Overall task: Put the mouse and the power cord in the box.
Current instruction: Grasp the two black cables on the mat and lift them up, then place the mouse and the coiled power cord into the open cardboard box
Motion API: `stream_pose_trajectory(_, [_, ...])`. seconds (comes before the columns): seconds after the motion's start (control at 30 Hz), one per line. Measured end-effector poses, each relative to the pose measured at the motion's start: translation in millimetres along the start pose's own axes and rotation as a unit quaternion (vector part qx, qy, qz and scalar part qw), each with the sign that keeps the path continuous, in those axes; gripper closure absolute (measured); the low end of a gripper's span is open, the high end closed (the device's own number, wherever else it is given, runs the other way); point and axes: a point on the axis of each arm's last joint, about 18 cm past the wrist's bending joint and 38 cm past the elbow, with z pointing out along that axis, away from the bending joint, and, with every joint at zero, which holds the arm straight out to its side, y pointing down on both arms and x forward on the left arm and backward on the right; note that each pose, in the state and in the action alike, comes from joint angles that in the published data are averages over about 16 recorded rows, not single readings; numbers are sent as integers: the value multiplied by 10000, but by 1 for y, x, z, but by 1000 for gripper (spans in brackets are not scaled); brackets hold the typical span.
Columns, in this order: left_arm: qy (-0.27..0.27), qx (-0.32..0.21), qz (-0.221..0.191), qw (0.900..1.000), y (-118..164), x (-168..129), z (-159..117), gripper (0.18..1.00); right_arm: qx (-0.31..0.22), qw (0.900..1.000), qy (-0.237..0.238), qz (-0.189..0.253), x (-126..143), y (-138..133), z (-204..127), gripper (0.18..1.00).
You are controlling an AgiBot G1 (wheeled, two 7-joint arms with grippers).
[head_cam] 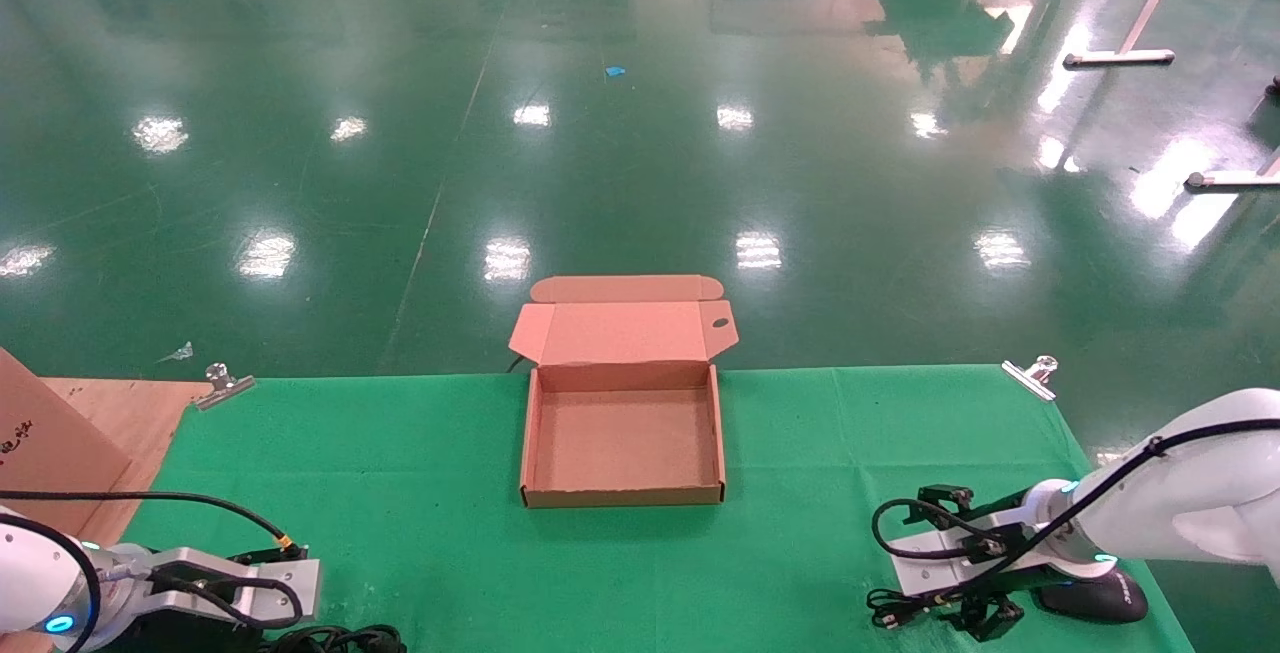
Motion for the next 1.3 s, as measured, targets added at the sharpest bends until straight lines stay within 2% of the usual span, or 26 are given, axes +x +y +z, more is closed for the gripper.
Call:
stream_pose_trajectory(0.23, [1, -2, -34, 10000, 2, 1, 1, 240, -88, 9999, 120, 15, 1, 3, 3, 262])
stream_pose_trajectory(0.5, [5, 36, -103, 9999, 5, 4, 1, 340, -31, 10000, 52, 43, -4, 6, 1, 400])
stream_pose_trajectory(1.03, [25, 159, -153, 9998, 3, 4, -4, 716, 355, 9987, -359, 44, -19, 6, -11, 752])
stream_pose_trajectory(1.2, [33, 184, -162, 9997, 4, 4, -6, 793, 410, 9984, -393, 61, -21, 6, -12, 847])
stream_pose_trajectory(1.3, [35, 198, -157, 9997, 4, 3, -8, 813, 440, 9983, -388, 73, -20, 6, -14, 882])
